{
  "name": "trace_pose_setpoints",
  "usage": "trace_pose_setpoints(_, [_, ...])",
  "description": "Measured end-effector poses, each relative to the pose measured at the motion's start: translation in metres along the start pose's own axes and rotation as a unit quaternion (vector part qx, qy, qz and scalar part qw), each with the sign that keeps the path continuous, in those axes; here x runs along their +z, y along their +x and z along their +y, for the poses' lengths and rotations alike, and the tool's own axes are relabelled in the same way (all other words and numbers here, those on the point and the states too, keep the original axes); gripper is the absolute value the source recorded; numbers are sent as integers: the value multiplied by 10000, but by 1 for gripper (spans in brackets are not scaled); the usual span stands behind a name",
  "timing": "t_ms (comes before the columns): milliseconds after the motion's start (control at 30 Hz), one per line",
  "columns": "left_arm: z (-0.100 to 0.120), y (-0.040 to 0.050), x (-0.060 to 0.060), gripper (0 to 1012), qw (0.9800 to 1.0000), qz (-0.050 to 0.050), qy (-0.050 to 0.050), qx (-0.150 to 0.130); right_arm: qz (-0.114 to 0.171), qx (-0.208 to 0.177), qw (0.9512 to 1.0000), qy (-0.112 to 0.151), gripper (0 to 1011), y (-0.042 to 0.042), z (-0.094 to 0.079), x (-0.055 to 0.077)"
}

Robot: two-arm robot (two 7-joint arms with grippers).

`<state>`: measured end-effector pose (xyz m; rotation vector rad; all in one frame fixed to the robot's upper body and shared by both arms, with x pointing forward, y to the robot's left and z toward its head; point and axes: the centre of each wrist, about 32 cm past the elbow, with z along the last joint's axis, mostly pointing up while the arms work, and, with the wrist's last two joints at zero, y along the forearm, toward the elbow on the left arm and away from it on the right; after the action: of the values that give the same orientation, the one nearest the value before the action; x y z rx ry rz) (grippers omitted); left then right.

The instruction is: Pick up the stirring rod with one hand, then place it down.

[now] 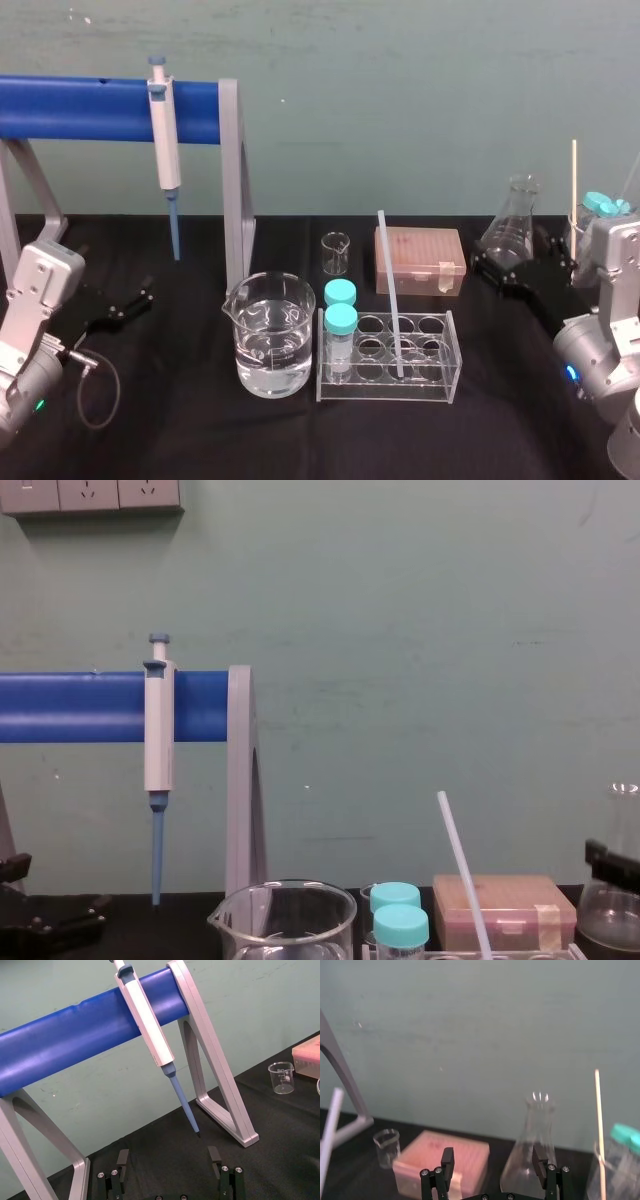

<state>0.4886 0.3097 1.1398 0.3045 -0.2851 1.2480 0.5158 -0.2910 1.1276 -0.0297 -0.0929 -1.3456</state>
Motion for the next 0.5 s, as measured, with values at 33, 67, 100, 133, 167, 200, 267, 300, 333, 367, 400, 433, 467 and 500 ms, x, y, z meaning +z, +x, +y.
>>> trace_pose_setpoints(33, [0,0,0,1000,10000,0,0,0,2,-13,10000,-56,1000,-2,-3,-14])
trace_pose_setpoints(67, [0,0,0,1000,10000,0,0,0,5,-24,9999,-122,1000,-5,-6,-29])
trace_pose_setpoints(100, [0,0,0,1000,10000,0,1,0,4,-30,9999,-165,1000,-6,-7,-39])
trace_pose_setpoints(133, [0,0,0,1000,10000,0,0,0,3,-36,9998,-198,1000,-6,-10,-47])
trace_pose_setpoints(167, [0,0,0,1000,10000,0,0,0,1,-36,9998,-196,1000,-5,-10,-47])
trace_pose_setpoints(200, [0,0,0,1000,10000,0,1,0,0,-36,9998,-194,1000,-5,-10,-46])
trace_pose_setpoints(267, [0,0,0,1000,10000,0,0,0,-1,-35,9998,-187,1000,-4,-10,-45])
trace_pose_setpoints(300, [0,0,0,1000,10000,0,0,0,-1,-35,9998,-184,1000,-4,-10,-44])
trace_pose_setpoints(333, [0,0,0,1000,10000,0,0,0,-1,-34,9998,-175,1000,-4,-10,-43])
trace_pose_setpoints(367, [0,0,0,1000,10000,0,0,0,-1,-33,9998,-171,1000,-4,-10,-43])
trace_pose_setpoints(400, [0,0,0,1000,10000,0,0,0,-1,-33,9999,-166,1000,-3,-9,-42])
trace_pose_setpoints(433, [0,0,0,1000,10000,0,0,0,1,-32,9999,-159,1000,-3,-9,-40])
trace_pose_setpoints(467, [0,0,0,1000,10000,0,0,0,1,-31,9999,-156,1000,-3,-9,-40])
trace_pose_setpoints(500, [0,0,0,1000,10000,0,0,0,1,-31,9999,-151,1000,-3,-8,-38])
